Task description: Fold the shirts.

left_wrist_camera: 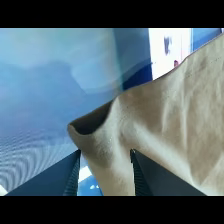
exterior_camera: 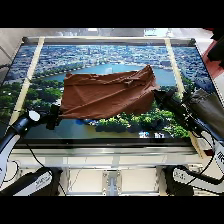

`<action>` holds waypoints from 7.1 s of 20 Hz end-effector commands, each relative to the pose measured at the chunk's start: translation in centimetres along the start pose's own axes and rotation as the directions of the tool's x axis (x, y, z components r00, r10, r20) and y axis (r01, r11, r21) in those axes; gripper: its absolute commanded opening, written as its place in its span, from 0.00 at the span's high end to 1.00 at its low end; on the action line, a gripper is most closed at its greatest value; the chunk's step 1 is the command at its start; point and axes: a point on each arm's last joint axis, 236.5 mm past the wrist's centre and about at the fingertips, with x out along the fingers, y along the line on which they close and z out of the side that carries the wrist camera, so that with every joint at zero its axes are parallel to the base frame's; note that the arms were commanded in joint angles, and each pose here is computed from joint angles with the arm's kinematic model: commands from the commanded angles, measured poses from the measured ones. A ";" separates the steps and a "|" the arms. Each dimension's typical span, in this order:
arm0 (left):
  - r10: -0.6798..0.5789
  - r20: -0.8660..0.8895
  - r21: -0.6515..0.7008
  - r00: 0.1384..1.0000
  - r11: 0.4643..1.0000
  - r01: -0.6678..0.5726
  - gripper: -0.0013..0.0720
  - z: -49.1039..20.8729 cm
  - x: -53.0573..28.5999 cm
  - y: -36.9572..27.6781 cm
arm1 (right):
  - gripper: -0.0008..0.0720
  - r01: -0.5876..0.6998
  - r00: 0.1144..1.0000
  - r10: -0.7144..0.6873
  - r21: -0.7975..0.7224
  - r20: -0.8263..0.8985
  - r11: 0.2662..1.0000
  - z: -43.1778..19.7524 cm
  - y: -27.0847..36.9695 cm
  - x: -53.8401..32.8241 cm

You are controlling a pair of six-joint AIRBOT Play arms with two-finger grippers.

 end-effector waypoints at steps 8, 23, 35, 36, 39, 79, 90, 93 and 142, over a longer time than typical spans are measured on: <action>0.026 -0.037 -0.042 0.999 0.999 -0.027 0.96 -0.5 1.2 0.4 | 0.95 -0.088 0.996 0.087 0.005 0.014 0.996 0.3 2.1 -0.1; -0.925 0.274 0.922 0.265 0.330 0.200 0.96 -0.7 -52.3 -24.0 | 0.95 0.271 0.942 0.095 -0.899 0.321 0.345 -5.9 33.9 -18.3; -0.485 0.107 0.938 0.868 0.340 0.074 0.97 0.5 -33.3 -22.3 | 0.95 0.222 0.975 -0.123 -0.866 0.187 0.448 3.7 31.2 -14.2; -0.462 0.105 0.932 0.881 0.355 0.076 0.97 1.5 -31.1 -23.1 | 0.95 0.189 0.979 -0.163 -0.858 0.126 0.477 4.4 28.5 -12.2; -0.412 0.136 0.895 0.901 0.442 0.067 0.97 5.2 -24.3 -25.1 | 0.95 0.215 0.927 -0.375 -0.845 0.019 0.490 5.7 17.3 -4.3; 0.332 0.050 0.906 0.942 0.381 -0.183 0.97 5.7 2.7 -8.2 | 0.95 0.420 0.364 -0.909 -0.836 -0.201 0.353 -0.4 -14.3 -3.2; 0.321 0.076 0.903 0.944 0.380 -0.201 0.38 6.2 -0.5 -9.7 | 0.56 0.429 0.303 -0.930 -0.842 -0.206 0.326 -0.4 -11.1 -5.6; 0.163 0.200 0.906 0.966 0.343 -0.246 0.38 7.8 -7.8 -13.4 | 0.54 0.457 0.339 -0.938 -0.860 -0.065 0.225 2.3 -4.4 -8.9; -0.031 0.355 0.753 0.934 0.602 -0.267 0.38 4.5 -19.6 -5.0 | 0.95 0.457 0.759 -0.491 -0.186 -0.428 0.870 -16.8 -9.0 -13.1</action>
